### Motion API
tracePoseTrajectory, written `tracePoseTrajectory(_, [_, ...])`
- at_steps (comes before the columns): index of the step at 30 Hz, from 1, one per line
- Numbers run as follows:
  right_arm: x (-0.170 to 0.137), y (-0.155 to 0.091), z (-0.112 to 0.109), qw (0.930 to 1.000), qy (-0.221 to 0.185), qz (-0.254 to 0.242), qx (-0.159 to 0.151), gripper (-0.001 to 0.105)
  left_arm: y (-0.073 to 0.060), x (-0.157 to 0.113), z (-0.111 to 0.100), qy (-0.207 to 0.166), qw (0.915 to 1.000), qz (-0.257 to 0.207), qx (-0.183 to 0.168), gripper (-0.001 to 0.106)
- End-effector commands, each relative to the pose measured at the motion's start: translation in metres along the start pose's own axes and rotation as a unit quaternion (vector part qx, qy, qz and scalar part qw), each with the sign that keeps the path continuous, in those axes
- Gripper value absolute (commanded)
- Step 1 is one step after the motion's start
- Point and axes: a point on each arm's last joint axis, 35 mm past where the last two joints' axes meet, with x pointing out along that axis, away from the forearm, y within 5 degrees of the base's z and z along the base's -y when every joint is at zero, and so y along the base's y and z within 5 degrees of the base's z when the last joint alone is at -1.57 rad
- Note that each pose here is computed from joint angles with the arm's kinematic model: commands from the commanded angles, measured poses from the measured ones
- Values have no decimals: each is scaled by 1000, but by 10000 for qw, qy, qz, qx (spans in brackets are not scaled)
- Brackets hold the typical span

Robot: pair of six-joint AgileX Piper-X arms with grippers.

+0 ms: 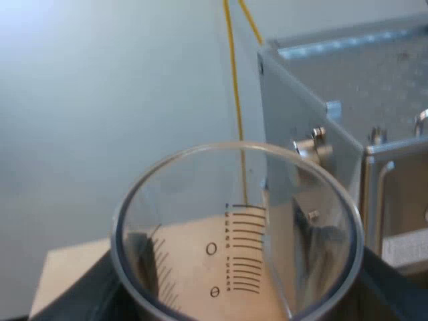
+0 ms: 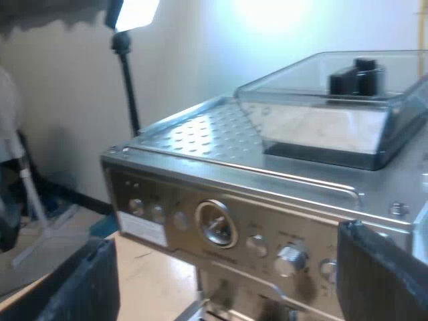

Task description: Pour the beans into the coffee machine

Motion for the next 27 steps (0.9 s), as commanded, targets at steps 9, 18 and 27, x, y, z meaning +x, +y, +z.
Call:
tracePoseTrajectory(9, [-4, -4, 17, 9975, -636, -290, -112, 69, -3, -2, 33, -157, 9998, 74, 45, 26])
tracePoseTrajectory(18, [-5, -5, 21, 9958, -838, -337, -131, 69, -3, 22, 70, 273, 9996, 70, -13, 26])
tracePoseTrajectory(27, [-5, -5, 21, 9958, -838, -337, -131, 69, -18, 44, 104, 325, 9993, -192, 46, 26])
